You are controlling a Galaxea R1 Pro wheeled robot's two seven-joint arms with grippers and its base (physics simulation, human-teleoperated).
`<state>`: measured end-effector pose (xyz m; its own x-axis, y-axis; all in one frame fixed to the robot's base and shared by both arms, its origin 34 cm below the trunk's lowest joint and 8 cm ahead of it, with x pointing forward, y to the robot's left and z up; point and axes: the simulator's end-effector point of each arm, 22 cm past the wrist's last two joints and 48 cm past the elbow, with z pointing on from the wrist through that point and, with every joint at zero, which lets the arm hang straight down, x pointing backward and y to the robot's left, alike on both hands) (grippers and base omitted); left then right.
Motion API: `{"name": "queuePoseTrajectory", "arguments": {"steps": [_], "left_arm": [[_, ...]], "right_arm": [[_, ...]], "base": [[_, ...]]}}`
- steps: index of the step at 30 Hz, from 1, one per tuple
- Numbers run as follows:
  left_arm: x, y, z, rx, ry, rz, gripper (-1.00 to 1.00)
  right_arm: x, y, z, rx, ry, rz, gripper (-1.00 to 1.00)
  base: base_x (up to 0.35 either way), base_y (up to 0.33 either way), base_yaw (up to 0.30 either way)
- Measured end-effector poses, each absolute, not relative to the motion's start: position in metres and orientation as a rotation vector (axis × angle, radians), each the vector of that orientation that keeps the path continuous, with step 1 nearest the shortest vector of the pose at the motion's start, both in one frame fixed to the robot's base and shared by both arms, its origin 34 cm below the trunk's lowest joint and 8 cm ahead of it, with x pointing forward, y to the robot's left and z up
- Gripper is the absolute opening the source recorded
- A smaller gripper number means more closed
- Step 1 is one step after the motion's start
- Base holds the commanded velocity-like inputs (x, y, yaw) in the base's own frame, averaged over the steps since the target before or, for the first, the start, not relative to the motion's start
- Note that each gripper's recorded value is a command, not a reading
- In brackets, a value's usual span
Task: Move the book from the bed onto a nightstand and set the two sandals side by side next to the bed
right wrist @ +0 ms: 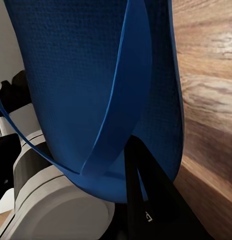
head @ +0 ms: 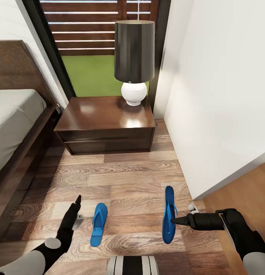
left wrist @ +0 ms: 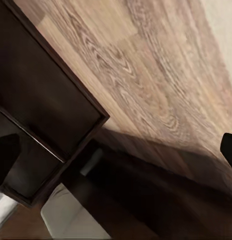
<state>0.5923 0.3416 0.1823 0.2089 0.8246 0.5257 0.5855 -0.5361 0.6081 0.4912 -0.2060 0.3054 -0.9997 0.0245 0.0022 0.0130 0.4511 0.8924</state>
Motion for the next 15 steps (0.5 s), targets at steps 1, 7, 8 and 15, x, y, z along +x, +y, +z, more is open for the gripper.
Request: {"name": "queuePoseTrajectory", "arguments": {"steps": [1, 7, 8, 15], "left_arm": [[0.596, 0.345, 0.187, 2.202, 1.298, 1.255, 1.0], [0.62, 0.355, 0.225, 2.081, 1.048, 1.294, 1.0], [0.619, 0.348, 0.224, 2.074, 1.028, 1.244, 1.0], [0.594, 0.289, 0.2, 2.234, 0.716, 0.898, 1.0]], "right_arm": [[0.491, -0.206, 0.305, 0.034, 2.667, 1.64, -1.0], [0.491, -0.206, 0.305, 0.033, 2.669, 1.64, -1.0], [0.491, -0.206, 0.305, 0.033, 2.667, 1.64, -1.0], [0.491, -0.206, 0.306, 0.034, 2.666, 1.641, -1.0]], "base": [[0.0, 0.0, 0.0], [0.0, 0.0, 0.0], [0.0, 0.0, 0.0], [0.0, 0.0, 0.0]]}}
